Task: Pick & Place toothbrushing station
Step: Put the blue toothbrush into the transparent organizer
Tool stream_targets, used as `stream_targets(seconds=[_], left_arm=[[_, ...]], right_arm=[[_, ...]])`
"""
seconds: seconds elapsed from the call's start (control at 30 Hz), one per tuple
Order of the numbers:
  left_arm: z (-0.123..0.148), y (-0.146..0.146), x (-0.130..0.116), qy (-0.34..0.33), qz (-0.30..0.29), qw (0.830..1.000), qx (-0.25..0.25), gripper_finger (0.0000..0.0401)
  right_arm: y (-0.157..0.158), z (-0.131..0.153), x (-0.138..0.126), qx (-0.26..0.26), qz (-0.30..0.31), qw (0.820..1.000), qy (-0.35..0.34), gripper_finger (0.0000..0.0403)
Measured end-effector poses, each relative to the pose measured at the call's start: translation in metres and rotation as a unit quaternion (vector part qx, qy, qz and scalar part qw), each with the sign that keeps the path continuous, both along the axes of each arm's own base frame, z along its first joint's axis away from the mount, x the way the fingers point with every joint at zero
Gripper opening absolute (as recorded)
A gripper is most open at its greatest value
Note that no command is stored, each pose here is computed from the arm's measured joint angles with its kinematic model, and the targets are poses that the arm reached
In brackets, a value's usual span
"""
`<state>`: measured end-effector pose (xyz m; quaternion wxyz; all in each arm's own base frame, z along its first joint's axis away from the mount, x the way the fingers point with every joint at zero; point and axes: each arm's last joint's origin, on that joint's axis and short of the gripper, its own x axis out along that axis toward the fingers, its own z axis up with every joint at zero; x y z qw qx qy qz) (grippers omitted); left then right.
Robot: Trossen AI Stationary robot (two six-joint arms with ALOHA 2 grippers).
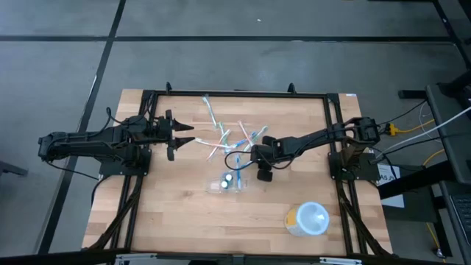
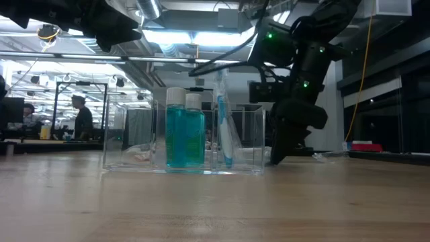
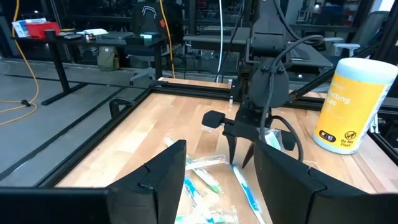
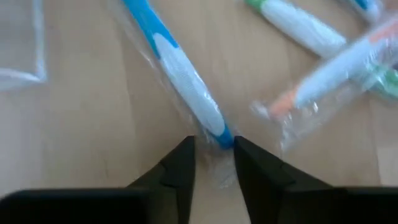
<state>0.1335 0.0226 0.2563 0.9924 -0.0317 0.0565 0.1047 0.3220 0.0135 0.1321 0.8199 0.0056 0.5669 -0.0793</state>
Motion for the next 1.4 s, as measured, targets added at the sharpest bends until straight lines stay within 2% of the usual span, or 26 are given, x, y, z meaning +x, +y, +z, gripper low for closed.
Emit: stream_targets(seconds=[0.13, 0.2, 0.7, 1.03, 1.3, 1.4], left_arm=[[0.0, 0.0, 0.0, 0.0, 0.0, 1.0, 0.0, 0.0184], [0.0, 0.0, 0.0, 0.0, 0.0, 1.0, 0.0, 0.0184], [0.0, 0.0, 0.0, 0.0, 0.0, 1.0, 0.0, 0.0184], [0.0, 0.0, 0.0, 0.0, 0.0, 1.0, 0.0, 0.0184], [0.0, 0.0, 0.0, 0.0, -0.002, 1.0, -0.002, 0.0184], [0.0, 0.0, 0.0, 0.0, -0.002, 1.0, -0.003, 0.0184]], right_arm=[[-0.001, -0.001, -0.004, -0.001, -0.006, 1.0, 0.023, 0.003], [0.001, -0.001, -0.006, 0.001, -0.01, 0.999, 0.031, 0.0013], [0.038, 0.005, -0.042, -0.026, -0.048, 0.988, 0.146, 0.0001], [0.062, 0.046, -0.058, -0.034, -0.066, 0.996, 0.055, 0.0001], [0.071, 0.051, -0.078, -0.057, -0.093, 0.989, 0.096, 0.0], [0.075, 0.051, -0.081, -0.085, -0.098, 0.988, 0.086, 0.0002]])
